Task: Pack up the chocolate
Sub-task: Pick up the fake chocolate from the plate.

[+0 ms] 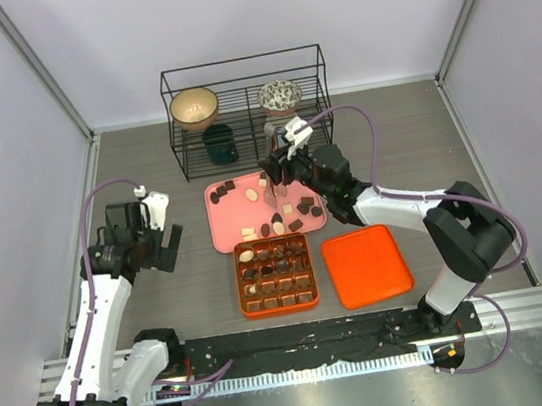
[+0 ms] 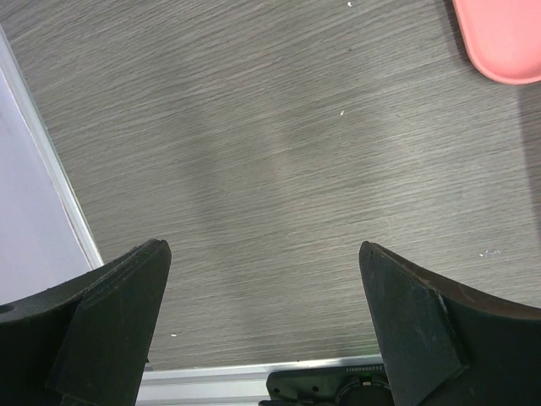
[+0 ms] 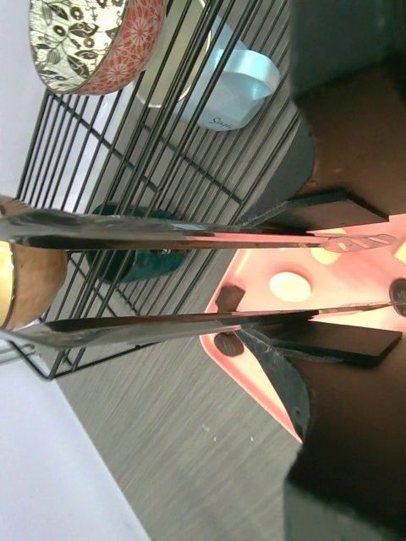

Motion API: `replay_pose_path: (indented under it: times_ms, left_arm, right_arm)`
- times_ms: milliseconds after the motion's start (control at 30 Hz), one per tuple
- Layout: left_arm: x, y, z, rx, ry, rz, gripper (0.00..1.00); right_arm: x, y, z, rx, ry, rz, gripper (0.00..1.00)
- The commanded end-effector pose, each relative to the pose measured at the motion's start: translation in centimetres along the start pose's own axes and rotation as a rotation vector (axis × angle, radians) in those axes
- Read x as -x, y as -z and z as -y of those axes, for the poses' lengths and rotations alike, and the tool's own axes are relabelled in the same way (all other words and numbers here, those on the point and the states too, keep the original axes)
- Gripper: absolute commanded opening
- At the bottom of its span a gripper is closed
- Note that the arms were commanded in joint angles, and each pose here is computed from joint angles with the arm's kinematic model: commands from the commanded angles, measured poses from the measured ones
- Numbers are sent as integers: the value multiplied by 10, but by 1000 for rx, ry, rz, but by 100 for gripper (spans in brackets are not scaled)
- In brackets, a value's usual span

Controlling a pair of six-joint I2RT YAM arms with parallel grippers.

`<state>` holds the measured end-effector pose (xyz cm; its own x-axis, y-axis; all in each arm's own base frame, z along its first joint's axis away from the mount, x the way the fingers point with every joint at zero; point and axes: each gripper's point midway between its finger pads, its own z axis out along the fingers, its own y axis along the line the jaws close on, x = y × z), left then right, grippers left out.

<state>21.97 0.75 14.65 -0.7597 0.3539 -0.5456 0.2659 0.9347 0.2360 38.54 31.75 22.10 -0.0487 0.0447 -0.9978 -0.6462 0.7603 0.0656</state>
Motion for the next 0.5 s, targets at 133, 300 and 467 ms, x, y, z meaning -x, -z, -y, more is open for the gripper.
replay_pose_path:
  times_ms: [133, 300, 467]
  left_arm:
    - [8, 3, -7, 25, -21, 26, 100]
    - [8, 5, -9, 37, -26, 27, 100]
    - [6, 6, -10, 44, -33, 24, 100]
  right_arm:
    - [43, -25, 11, 5, 28, 181, 49]
    - [26, -35, 15, -5, 47, 182, 50]
    - [13, -38, 22, -33, 72, 189, 50]
